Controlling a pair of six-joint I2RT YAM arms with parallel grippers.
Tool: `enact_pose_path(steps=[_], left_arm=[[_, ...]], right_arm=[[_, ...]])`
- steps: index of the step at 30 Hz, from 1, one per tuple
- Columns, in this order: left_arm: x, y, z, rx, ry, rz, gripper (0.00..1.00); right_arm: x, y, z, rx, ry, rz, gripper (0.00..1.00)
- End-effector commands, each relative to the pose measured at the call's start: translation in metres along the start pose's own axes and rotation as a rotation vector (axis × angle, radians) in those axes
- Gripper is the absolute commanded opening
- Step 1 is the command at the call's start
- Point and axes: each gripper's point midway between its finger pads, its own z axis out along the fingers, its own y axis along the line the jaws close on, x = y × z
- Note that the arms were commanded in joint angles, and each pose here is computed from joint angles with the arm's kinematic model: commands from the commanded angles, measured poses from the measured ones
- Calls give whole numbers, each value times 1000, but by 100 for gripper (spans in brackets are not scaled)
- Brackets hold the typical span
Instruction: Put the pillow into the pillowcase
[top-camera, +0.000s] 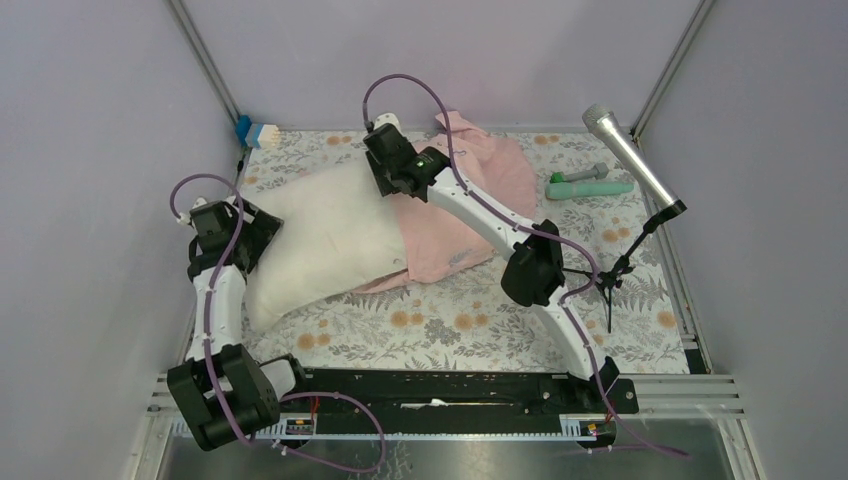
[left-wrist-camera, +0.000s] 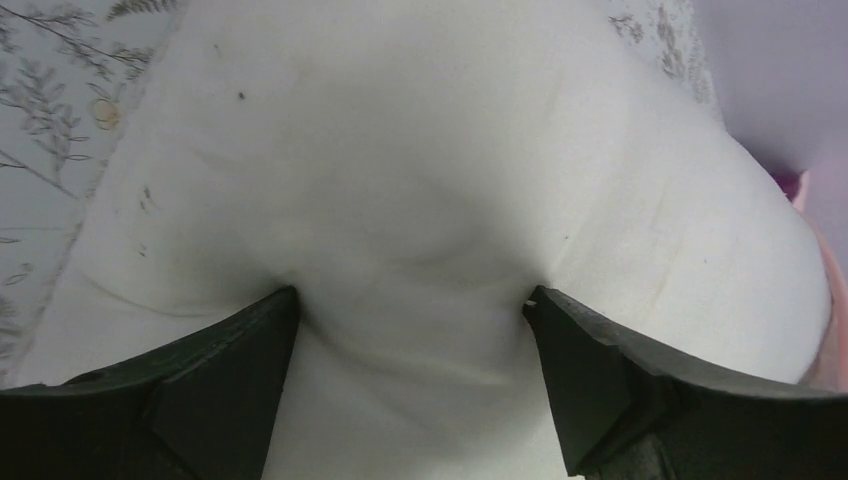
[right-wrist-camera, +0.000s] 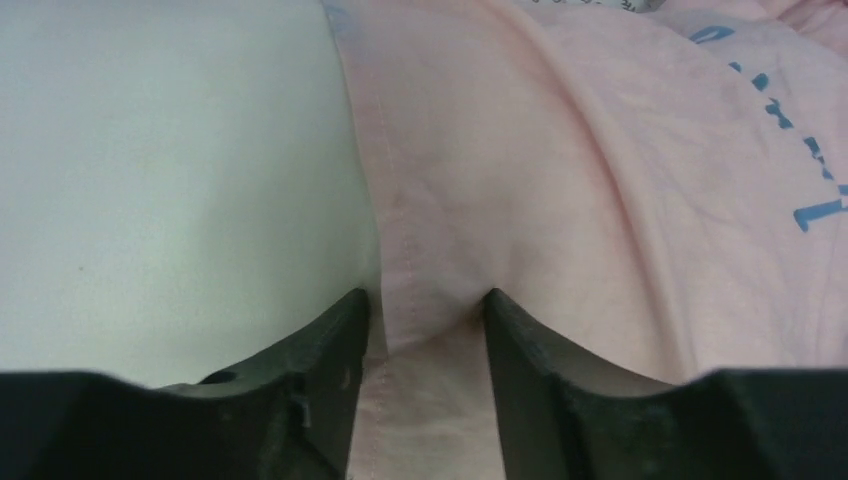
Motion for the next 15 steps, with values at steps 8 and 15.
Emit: enact_pose_path(steps=[8, 15], left_arm=[[60, -1, 10, 135, 181, -102, 25], [110, -61, -19, 359, 254, -202, 0]], right_arm=[[-55, -14, -44, 134, -157, 6, 0], [-92, 140, -132, -367, -341, -11, 0]])
